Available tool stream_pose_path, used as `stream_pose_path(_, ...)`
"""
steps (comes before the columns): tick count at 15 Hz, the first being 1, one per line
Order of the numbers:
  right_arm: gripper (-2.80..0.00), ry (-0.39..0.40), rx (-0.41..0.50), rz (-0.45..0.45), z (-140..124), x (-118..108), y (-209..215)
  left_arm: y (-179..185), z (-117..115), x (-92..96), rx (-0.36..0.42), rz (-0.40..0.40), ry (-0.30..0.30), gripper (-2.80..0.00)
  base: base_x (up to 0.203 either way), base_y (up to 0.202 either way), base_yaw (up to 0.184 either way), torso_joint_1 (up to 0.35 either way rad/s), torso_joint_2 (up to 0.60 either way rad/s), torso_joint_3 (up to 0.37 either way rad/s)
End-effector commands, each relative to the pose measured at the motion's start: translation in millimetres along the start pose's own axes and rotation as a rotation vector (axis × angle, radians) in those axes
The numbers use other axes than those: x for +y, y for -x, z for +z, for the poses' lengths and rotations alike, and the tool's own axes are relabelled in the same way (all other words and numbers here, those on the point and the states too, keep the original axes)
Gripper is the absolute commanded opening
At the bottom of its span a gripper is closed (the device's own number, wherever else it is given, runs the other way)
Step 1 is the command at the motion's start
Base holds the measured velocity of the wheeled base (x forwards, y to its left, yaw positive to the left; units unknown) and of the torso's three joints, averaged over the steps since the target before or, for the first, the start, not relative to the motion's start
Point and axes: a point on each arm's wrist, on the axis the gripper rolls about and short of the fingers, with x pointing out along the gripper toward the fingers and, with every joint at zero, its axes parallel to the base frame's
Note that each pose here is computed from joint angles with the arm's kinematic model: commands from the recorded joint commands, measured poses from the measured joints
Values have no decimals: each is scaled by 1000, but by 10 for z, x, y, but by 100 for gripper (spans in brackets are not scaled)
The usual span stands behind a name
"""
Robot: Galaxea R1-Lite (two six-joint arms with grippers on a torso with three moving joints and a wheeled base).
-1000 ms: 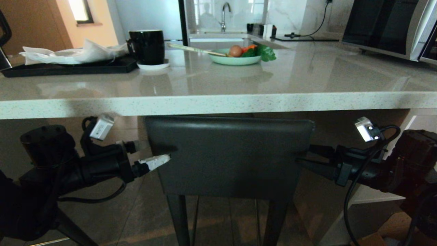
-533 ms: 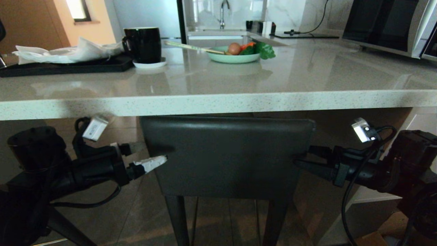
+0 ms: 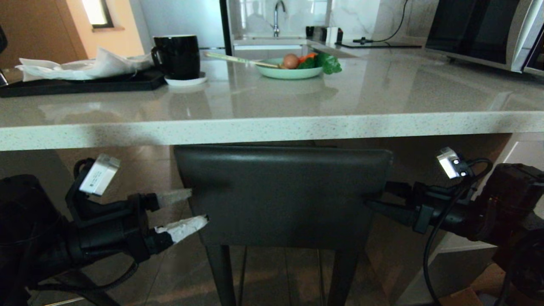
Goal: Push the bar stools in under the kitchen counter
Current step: Pull the gray chair out from under the dining table
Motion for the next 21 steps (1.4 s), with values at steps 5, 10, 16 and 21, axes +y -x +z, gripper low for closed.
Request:
stream_pose_path(5, 0, 24, -18, 10, 15, 20, 3, 205, -83, 61, 13, 69, -1, 0, 0, 0, 0, 0, 0, 0)
stream_pose_path(10, 0, 14, -10, 9, -28, -8, -10, 285, -83, 262, 18, 89, -7, 0, 0, 0, 0, 0, 0, 0)
stream_pose_path(16, 0, 14, -11, 6, -74, -54, -27, -30, -296, 792, 6, 20, -54, 0, 0, 0, 0, 0, 0, 0)
stream_pose_path(21, 0, 23, -11, 34, -75, -83, -56, -130, -211, 954, -22, -15, -100, 0, 0, 0, 0, 0, 0, 0)
